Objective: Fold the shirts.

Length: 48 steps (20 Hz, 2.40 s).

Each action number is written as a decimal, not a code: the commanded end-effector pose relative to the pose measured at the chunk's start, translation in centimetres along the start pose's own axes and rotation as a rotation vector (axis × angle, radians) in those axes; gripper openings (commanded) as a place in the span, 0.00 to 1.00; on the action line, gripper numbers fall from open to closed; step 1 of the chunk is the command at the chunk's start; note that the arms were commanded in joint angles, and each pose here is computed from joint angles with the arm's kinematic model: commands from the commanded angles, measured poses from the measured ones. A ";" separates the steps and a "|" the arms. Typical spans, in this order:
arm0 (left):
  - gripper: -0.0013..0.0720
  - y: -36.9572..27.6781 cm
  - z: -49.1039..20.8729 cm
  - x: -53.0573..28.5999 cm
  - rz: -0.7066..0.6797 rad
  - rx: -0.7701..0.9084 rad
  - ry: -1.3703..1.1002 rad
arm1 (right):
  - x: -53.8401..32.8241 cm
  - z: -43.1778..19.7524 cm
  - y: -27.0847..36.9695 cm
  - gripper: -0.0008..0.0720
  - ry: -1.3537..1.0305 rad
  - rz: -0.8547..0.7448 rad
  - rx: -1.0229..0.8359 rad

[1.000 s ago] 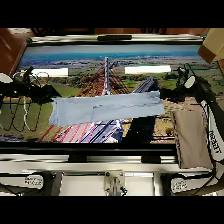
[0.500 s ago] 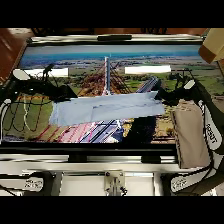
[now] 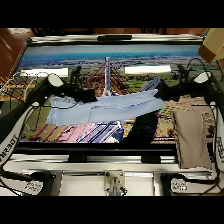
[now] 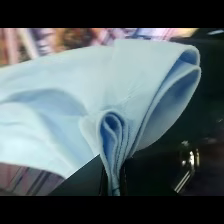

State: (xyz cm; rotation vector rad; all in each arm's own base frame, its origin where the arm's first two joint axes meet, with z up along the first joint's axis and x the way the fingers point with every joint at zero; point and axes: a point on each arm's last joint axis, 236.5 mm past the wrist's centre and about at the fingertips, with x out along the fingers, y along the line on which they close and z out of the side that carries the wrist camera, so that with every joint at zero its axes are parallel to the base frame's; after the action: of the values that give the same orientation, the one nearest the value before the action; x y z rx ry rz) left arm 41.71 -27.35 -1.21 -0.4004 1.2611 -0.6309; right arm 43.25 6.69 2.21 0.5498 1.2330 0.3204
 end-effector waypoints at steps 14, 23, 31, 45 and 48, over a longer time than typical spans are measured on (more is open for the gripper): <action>0.06 -9.7 -1.7 5.8 -0.235 -0.018 -0.020 | -11.1 -8.0 18.6 0.12 -0.157 0.163 -0.275; 0.06 10.6 2.7 -24.3 0.284 -0.128 -0.327 | 3.6 -9.5 34.5 0.12 -0.163 0.529 -0.299; 0.06 13.7 -0.5 -29.6 0.328 -0.231 -0.339 | 18.1 -14.8 36.9 0.47 0.006 0.552 -0.031; 0.07 11.5 -0.2 -26.2 0.304 -0.119 -0.290 | 7.6 -9.4 5.8 0.80 0.316 -0.227 -0.151; 0.07 11.2 -0.1 -26.0 0.299 -0.097 -0.285 | 11.8 -11.3 6.8 0.92 0.351 -0.066 -0.035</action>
State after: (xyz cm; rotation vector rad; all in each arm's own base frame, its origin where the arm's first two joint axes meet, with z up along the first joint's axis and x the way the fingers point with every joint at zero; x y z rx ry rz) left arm 39.58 -1.86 11.45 -0.3704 1.0556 -0.2350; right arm 37.97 22.13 -3.00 0.3500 1.4857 0.4309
